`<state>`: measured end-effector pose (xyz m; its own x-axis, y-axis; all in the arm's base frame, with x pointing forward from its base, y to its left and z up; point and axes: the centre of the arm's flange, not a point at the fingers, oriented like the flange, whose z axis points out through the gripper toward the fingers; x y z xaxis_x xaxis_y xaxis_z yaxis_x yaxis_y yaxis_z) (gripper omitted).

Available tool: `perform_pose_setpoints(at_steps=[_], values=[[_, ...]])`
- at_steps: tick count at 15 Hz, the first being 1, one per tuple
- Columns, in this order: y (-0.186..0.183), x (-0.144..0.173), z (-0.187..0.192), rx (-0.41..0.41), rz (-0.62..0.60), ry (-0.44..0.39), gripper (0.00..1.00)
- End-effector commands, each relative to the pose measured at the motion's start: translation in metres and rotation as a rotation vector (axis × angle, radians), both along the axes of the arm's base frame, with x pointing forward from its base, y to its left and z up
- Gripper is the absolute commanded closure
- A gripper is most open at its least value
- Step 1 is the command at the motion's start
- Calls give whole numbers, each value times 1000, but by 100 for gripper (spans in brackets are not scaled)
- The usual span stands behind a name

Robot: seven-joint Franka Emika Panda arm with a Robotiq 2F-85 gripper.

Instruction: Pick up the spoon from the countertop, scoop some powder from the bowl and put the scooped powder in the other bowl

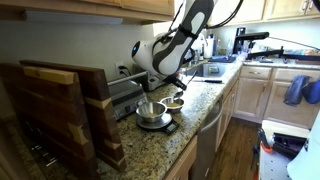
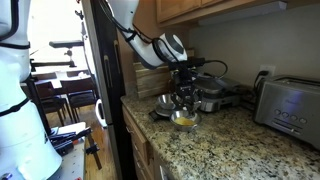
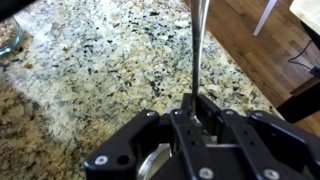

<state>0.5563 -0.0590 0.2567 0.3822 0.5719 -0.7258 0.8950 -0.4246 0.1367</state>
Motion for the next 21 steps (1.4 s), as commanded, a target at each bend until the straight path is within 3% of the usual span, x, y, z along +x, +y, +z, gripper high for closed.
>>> perform_pose_setpoints(at_steps=[1,4,14,21], values=[[12,4,-12,-107,42,-23,96],[21,5,-23,-163,90,-47,96],[47,-1,-43,-185,190,-34,96],[35,-5,-47,-243,203,8,96]])
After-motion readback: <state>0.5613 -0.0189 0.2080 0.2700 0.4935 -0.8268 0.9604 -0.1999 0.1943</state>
